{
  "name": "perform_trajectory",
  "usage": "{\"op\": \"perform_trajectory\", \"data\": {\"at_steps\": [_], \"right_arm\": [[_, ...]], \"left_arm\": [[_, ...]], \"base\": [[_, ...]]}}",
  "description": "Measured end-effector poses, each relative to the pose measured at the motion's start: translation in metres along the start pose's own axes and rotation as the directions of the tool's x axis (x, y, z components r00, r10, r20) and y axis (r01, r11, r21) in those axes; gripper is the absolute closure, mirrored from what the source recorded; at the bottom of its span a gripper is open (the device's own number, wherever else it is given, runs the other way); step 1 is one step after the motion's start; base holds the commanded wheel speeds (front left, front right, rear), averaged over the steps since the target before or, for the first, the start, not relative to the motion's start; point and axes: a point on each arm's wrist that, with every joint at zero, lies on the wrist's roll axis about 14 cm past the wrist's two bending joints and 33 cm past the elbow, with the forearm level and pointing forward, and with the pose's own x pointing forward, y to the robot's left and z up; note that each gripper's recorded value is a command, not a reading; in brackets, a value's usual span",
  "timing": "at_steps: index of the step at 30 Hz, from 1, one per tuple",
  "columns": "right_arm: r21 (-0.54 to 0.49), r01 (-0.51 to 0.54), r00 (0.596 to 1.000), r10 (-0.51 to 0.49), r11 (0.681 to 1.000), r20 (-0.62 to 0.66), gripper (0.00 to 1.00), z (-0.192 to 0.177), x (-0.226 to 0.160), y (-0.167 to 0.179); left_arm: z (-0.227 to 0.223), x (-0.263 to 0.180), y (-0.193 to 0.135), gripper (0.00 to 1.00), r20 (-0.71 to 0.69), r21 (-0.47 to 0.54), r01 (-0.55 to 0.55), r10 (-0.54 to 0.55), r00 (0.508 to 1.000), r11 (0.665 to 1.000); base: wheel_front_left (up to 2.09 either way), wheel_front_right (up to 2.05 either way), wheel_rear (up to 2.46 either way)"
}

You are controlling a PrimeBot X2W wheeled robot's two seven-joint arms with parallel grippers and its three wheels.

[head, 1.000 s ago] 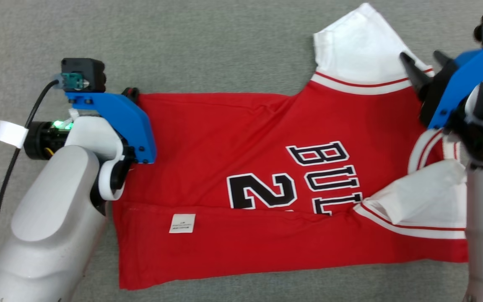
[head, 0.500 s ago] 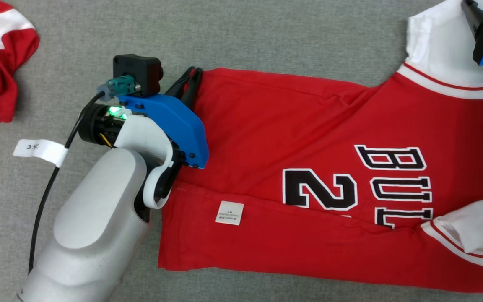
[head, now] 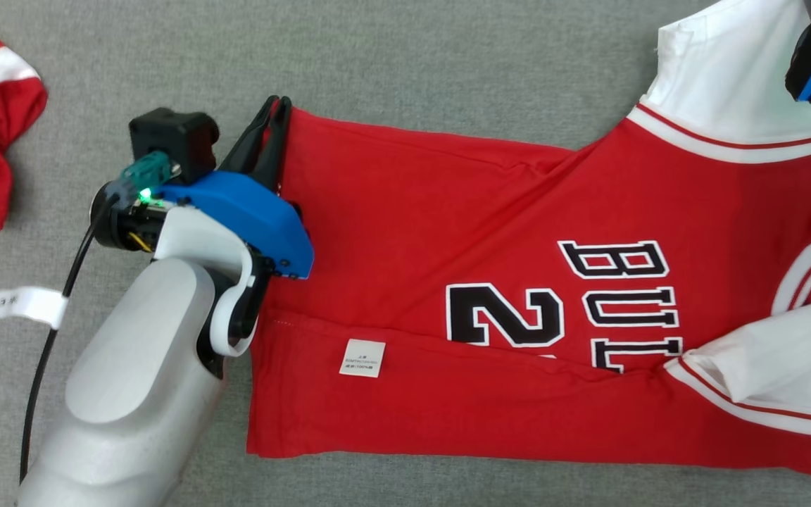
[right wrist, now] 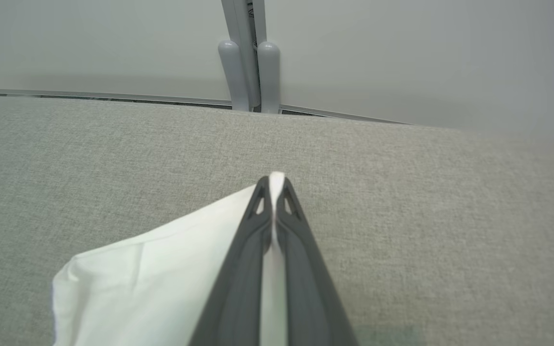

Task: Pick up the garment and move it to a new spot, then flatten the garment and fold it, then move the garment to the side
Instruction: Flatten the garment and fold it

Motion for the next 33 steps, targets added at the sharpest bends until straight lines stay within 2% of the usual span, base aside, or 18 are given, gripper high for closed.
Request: {"op": "perform_trajectory", "data": {"at_steps": [5, 11, 15, 17, 18, 25, 33], "right_arm": [[0.056, -0.016, 0.997, 0.012, 0.998, 0.07, 1.0, 0.009, -0.029, -0.007], [0.079, -0.029, 0.996, 0.021, 0.996, 0.091, 1.0, 0.001, -0.065, -0.014], [0.104, -0.037, 0.997, 0.03, 0.994, 0.069, 1.0, -0.025, -0.106, -0.018], [0.11, -0.036, 0.998, 0.029, 0.993, 0.063, 1.0, -0.031, -0.114, -0.019], [0.132, -0.034, 0.998, 0.028, 0.991, 0.047, 1.0, -0.045, -0.131, -0.02], [0.196, -0.008, 1.0, 0.004, 0.981, 0.016, 1.0, -0.079, -0.176, -0.023], [0.269, 0.014, 0.999, -0.004, 0.963, -0.036, 1.0, -0.116, -0.213, -0.013]], "left_arm": [[0.005, -0.013, -0.007, 1.0, 0.054, -0.018, 0.029, -0.028, 0.998, 0.999], [0.004, -0.034, -0.003, 1.0, 0.095, -0.052, 0.008, -0.003, 0.995, 0.999], [-0.001, -0.055, -0.009, 1.0, 0.115, -0.077, 0.018, -0.009, 0.993, 0.997], [-0.003, -0.059, -0.01, 1.0, 0.118, -0.079, 0.02, -0.011, 0.993, 0.997], [-0.005, -0.067, -0.013, 1.0, 0.124, -0.086, 0.027, -0.016, 0.992, 0.996], [-0.007, -0.087, -0.022, 1.0, 0.155, -0.081, 0.056, -0.043, 0.987, 0.995], [-0.027, -0.1, -0.019, 1.0, 0.123, -0.092, 0.034, -0.023, 0.992, 0.995]], "base": [[0.0, 0.0, 0.0], [0.0, 0.0, 0.0], [0.0, 0.0, 0.0], [0.0, 0.0, 0.0], [0.0, 0.0, 0.0], [0.0, 0.0, 0.0], [0.0, 0.0, 0.0]]}}
